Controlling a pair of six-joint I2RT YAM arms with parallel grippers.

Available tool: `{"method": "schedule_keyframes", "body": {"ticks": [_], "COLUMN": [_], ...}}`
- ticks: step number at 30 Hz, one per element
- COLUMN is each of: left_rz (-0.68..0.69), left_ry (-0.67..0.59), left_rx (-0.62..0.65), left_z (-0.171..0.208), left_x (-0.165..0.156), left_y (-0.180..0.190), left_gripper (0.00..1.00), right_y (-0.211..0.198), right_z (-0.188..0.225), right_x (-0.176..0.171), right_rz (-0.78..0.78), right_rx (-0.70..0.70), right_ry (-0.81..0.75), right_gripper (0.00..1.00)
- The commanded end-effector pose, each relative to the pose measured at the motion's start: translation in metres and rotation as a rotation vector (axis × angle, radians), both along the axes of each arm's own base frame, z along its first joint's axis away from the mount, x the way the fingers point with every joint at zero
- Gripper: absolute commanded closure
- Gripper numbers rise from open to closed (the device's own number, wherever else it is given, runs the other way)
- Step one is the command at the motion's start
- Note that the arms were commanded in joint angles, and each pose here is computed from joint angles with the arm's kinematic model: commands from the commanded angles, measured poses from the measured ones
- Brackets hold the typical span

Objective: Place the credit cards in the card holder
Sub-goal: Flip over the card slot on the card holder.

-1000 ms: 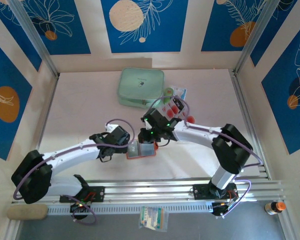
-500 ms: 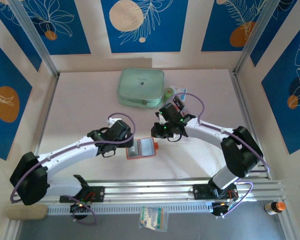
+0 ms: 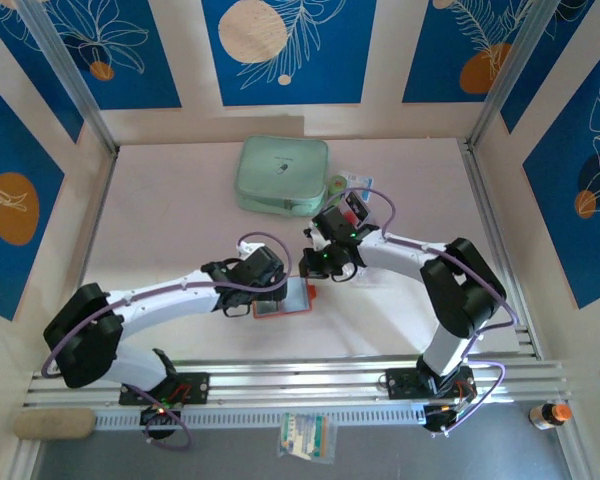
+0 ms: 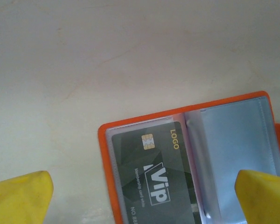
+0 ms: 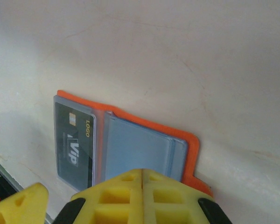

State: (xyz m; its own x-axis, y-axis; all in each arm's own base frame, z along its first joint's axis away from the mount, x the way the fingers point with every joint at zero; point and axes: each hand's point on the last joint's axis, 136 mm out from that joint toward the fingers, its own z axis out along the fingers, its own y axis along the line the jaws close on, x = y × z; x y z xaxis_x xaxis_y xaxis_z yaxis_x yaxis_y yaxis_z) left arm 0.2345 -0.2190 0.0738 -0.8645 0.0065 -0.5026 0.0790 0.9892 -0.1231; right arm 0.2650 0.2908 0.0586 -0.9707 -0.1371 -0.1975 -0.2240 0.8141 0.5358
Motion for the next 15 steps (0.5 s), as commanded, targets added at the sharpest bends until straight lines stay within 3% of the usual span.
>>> {"method": "schedule_keyframes", "body": {"ticks": [1,15], "left_rz": [0.019,-0.003], "left_ry": [0.006,0.017], "left_rx": [0.006,0.033], "left_z": [-0.009,-0.022], "left_x": [-0.004,-0.006], "left_y": [0.000,-0.002], "left_gripper": [0.00,0.00], "right_y": [0.008,0.014], "right_z": [0.004,-0.024], "right_x": [0.000,-0.001], "right_rz": [0.036,0.052], "right_rx": [0.023,-0.021], "right_ry": [0.016,0.060], "right_gripper": [0.96,0.99]}}
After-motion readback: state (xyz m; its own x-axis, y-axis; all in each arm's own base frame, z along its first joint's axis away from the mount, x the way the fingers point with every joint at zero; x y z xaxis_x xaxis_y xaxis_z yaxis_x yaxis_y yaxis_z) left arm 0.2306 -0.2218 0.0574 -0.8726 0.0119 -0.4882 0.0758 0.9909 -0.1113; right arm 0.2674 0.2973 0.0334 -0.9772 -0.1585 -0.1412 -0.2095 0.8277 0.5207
